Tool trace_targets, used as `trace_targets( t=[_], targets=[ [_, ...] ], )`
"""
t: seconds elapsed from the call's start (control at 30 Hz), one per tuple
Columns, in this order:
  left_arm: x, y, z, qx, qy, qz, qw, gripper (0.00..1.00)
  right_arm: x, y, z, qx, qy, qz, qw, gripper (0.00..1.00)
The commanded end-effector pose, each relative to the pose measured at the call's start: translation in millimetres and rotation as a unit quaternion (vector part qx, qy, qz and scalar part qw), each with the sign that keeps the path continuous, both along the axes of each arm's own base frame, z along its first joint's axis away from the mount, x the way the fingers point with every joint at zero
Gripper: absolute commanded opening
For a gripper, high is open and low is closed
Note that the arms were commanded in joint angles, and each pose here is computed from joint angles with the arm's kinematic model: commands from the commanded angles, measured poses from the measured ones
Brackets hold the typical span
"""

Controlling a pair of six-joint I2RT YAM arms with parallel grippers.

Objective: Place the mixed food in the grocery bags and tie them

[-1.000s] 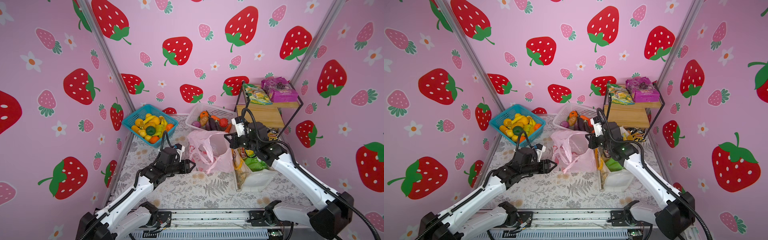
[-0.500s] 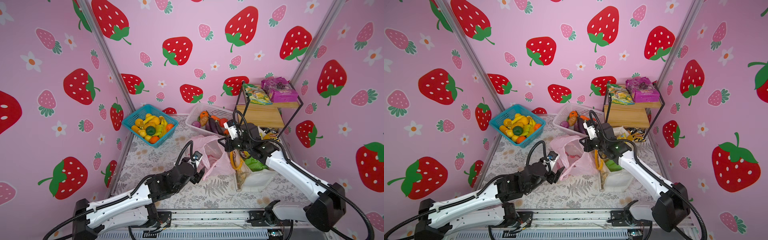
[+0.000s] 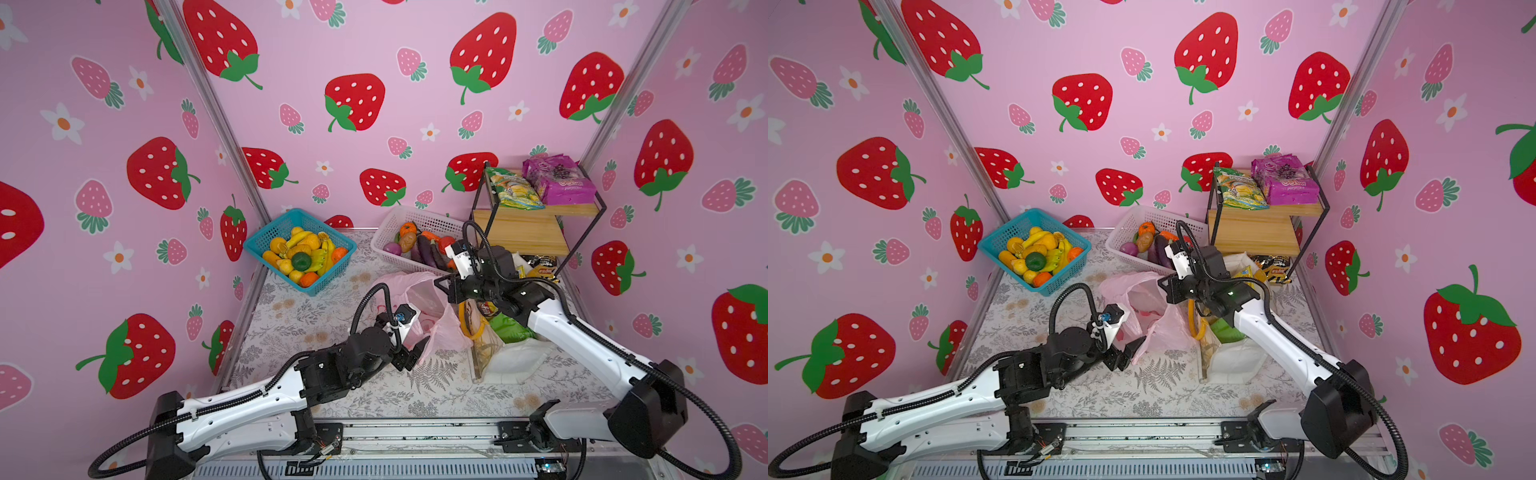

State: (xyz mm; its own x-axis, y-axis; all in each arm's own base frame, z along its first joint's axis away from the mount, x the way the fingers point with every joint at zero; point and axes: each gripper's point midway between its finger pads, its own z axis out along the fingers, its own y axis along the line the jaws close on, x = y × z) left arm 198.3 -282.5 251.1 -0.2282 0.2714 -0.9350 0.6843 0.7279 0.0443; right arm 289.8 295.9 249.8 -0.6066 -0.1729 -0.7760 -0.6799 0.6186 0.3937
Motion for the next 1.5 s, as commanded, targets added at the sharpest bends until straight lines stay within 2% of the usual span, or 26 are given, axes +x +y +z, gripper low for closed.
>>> trace_targets(
  t=[0.0,0.1,0.27,0.43,0.53,0.63,0.73,0.9,1.0,1.1,1.2,1.3,1.37,1.47],
  targets=[
    [19,8,6,0.001,-0.008,0.07,0.998,0.84,1,6,11,0.009,-0.014,0.012,1.0,0.0],
    [30,12,0,0.015,-0.014,0.107,0.994,0.85,1,6,10,0.008,-0.013,0.012,1.0,0.0],
    [40,1,-10,0.013,0.0,0.129,0.992,0.88,0,6,8,0.012,-0.011,0.012,1.0,0.0],
    [52,5,-25,0.029,0.014,0.179,0.983,0.85,-1,2,4,0.005,-0.011,0.008,1.0,0.0],
    [55,13,-30,0.036,0.017,0.195,0.98,0.73,2,-5,3,-0.011,-0.019,-0.004,1.0,0.0],
    [55,21,-27,0.021,0.03,0.189,0.981,0.5,6,-17,2,-0.038,-0.031,-0.023,0.999,0.0],
    [54,33,-18,-0.01,0.053,0.172,0.984,0.32,9,-30,0,-0.065,-0.044,-0.042,0.996,0.0],
    [52,57,5,-0.084,0.101,0.137,0.982,0.02,-6,-38,-8,-0.089,-0.04,-0.023,0.995,0.0],
    [55,75,24,-0.132,0.119,0.135,0.975,0.0,-16,-41,-13,-0.1,-0.039,-0.002,0.994,0.0],
    [64,89,40,-0.192,0.149,0.133,0.961,0.0,-29,-40,-16,-0.106,-0.035,0.028,0.993,0.0],
    [77,98,52,-0.253,0.196,0.128,0.939,0.0,-42,-36,-15,-0.103,-0.03,0.061,0.992,0.0],
    [92,102,60,-0.302,0.232,0.122,0.917,0.0,-57,-27,-4,-0.071,-0.024,0.099,0.992,0.0],
    [102,105,61,-0.311,0.243,0.128,0.91,0.0,-68,-20,7,-0.04,-0.017,0.126,0.991,0.0],
    [117,108,57,-0.301,0.245,0.145,0.91,0.0,-76,-12,13,-0.009,-0.004,0.145,0.989,0.0]
  ],
)
